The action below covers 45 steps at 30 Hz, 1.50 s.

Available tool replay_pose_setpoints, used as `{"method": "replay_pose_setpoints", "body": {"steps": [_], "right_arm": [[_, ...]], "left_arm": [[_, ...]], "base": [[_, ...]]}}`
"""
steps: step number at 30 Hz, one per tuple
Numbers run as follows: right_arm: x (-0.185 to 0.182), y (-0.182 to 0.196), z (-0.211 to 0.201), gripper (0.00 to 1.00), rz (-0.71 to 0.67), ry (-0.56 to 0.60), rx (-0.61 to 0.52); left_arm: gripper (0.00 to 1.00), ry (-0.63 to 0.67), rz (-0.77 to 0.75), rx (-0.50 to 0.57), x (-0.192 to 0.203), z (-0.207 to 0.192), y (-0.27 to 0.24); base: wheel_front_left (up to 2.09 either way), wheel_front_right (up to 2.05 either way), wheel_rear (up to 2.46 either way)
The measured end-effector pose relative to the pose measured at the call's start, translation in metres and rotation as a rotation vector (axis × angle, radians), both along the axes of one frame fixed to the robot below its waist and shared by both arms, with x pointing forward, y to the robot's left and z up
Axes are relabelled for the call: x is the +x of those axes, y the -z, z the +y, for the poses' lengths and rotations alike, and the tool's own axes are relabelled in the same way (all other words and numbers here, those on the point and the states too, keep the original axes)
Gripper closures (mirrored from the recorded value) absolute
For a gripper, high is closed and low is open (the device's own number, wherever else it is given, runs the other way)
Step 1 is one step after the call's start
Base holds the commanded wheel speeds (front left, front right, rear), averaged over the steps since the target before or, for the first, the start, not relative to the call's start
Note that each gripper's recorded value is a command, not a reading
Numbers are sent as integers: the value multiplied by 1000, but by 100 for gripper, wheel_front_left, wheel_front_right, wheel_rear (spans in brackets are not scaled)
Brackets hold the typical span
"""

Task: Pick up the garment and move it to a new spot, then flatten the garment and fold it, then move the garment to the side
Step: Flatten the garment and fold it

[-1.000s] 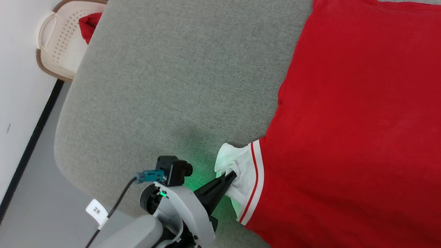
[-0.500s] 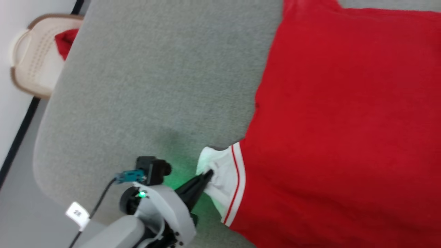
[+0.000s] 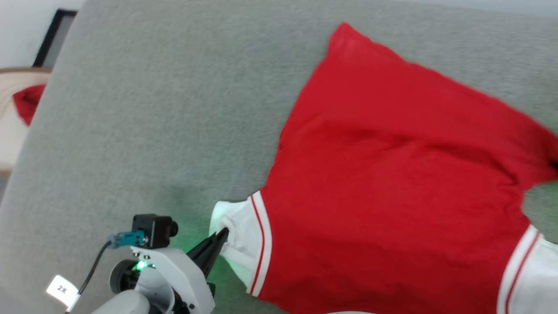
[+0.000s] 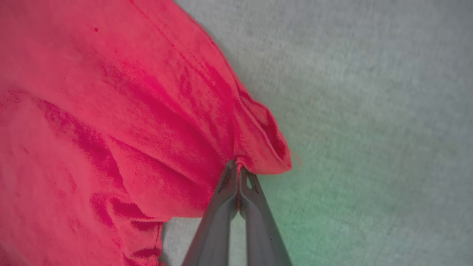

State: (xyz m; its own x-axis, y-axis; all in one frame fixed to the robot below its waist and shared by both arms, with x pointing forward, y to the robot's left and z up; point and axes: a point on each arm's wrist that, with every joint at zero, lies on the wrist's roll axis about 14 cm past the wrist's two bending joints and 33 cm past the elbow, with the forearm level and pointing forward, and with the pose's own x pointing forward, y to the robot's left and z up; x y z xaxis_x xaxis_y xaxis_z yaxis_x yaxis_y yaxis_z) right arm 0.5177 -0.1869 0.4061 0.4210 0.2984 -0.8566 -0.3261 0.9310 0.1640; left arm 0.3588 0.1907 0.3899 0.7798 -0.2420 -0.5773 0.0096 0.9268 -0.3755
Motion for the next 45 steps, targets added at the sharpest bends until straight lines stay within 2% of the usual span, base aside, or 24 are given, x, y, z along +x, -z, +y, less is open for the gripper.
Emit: {"method": "replay_pose_setpoints", "body": {"steps": [7,14,24,25,26,27,28,34,39,45], "right_arm": [[-66,6,-37,100,44,82,19],[-126,16,-56,100,106,175,49],[-149,21,-54,100,114,221,47],[-150,21,-53,93,116,218,46],[-149,21,-52,68,112,216,44],[-148,19,-52,26,105,213,39],[-147,18,-50,0,98,207,37],[-146,5,-46,0,71,176,25],[-145,-21,-49,0,32,155,-2],[-120,-78,-37,0,-169,115,6]], "left_arm": [[100,41,-27,-8,3,-10,-11],[100,73,-50,-19,6,-20,-20],[100,94,-55,-28,7,-27,-23],[100,95,-55,-28,7,-27,-22],[100,95,-55,-27,8,-27,-22],[100,96,-56,-27,8,-27,-23],[100,97,-58,-27,8,-27,-23],[100,96,-58,-31,5,-28,-24],[100,96,-69,-30,3,-28,-28],[100,94,-75,-31,0,-28,-31]], "base": [[0,0,0],[0,0,0],[0,0,0],[0,0,0],[0,0,0],[0,0,0],[0,0,0],[0,0,0],[0,0,0],[0,0,0]]}}
